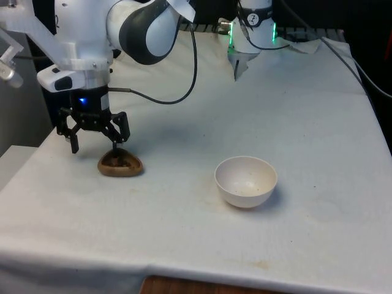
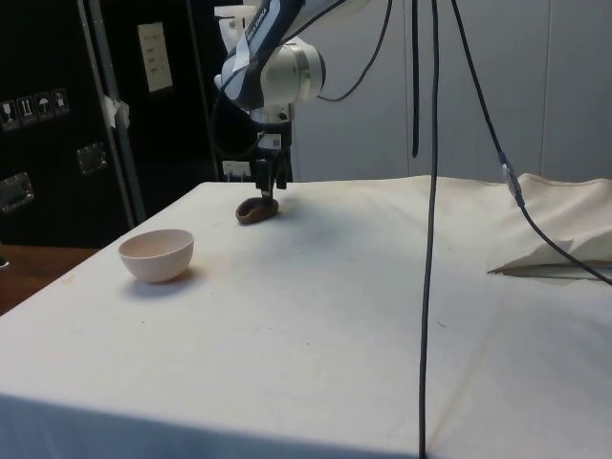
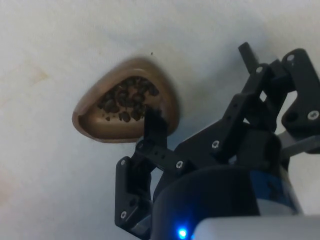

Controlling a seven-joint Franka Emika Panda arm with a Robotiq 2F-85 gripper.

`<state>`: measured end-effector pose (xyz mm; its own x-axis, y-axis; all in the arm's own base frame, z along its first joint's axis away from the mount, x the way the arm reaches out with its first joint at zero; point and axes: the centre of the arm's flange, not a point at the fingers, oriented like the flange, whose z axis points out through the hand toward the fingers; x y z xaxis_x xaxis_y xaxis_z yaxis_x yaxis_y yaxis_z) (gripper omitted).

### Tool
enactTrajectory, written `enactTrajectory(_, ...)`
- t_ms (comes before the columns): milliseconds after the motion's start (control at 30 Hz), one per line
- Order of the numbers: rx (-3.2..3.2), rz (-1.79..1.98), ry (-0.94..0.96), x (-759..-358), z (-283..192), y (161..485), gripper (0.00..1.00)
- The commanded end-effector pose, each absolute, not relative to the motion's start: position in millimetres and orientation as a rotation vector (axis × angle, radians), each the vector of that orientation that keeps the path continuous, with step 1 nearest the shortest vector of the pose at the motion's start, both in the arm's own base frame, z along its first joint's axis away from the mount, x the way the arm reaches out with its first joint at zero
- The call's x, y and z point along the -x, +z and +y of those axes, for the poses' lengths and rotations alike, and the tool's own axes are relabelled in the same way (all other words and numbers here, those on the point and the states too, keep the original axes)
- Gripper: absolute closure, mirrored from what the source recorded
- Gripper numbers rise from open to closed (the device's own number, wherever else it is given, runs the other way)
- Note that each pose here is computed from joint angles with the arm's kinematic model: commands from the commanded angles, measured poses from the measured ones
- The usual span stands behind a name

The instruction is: Pour the coffee beans from the cup into the bowl.

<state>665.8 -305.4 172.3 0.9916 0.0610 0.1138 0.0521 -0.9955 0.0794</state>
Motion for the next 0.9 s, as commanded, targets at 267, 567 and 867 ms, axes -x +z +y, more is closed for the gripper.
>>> enactTrajectory(267, -3.062, 0.052, 0.183, -668.3, -305.9, 174.2, 0.00)
enactTrajectory(567, -3.089, -0.025, 0.191, -668.5, -304.8, 175.9, 0.00)
enactTrajectory(867, -3.143, -0.064, 0.224, -672.6, -304.4, 177.2, 0.00)
